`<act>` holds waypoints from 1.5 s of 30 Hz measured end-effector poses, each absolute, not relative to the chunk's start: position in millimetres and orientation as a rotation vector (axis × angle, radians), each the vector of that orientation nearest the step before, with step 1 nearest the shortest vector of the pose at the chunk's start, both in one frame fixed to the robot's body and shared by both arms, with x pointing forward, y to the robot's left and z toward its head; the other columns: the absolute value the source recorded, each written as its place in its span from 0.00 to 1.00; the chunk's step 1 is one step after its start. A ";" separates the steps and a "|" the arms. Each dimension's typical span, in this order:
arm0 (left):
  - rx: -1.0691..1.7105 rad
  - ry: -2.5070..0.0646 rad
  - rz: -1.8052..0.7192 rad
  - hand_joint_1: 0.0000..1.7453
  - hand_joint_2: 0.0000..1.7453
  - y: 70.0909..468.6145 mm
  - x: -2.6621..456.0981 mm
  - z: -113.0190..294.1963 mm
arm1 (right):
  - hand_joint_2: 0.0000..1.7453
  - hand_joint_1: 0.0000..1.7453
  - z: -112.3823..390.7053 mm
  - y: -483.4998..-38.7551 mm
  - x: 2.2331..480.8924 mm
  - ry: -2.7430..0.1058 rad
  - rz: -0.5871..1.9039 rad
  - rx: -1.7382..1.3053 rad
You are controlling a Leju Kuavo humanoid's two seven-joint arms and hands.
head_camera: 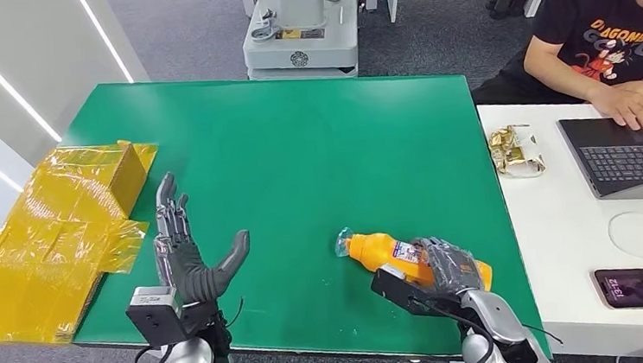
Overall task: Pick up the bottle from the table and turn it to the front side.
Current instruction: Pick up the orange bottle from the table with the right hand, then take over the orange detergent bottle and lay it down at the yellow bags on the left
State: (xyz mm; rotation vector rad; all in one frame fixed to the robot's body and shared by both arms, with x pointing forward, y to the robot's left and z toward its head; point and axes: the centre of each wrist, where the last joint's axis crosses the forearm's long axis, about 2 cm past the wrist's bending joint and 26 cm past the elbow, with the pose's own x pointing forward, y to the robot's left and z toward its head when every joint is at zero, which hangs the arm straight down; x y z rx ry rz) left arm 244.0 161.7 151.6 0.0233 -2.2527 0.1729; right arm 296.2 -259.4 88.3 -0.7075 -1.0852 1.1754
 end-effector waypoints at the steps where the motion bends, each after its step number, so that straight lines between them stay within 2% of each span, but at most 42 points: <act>1: 0.021 -2.252 0.172 0.00 1.00 161.3 244.4 151.4 | 1.00 1.00 88.2 -259.9 295.5 -1.091 1.171 -0.708; 14: 0.006 -2.233 0.166 0.00 1.00 157.7 244.5 148.2 | 1.00 1.00 91.4 -261.4 292.6 -1.267 1.059 -0.675; 31: -0.062 -2.227 0.151 0.00 1.00 147.9 246.5 145.2 | 1.00 1.00 127.5 -224.2 282.5 -1.998 0.537 -0.705; 38: -0.147 -2.196 0.146 0.00 1.00 144.1 251.2 141.1 | 1.00 1.00 129.1 -214.3 288.3 -2.066 0.521 -0.625; 45: -0.280 -2.157 0.150 0.00 1.00 143.3 256.1 137.1 | 1.00 1.00 130.1 -191.4 310.9 -2.071 0.637 -0.485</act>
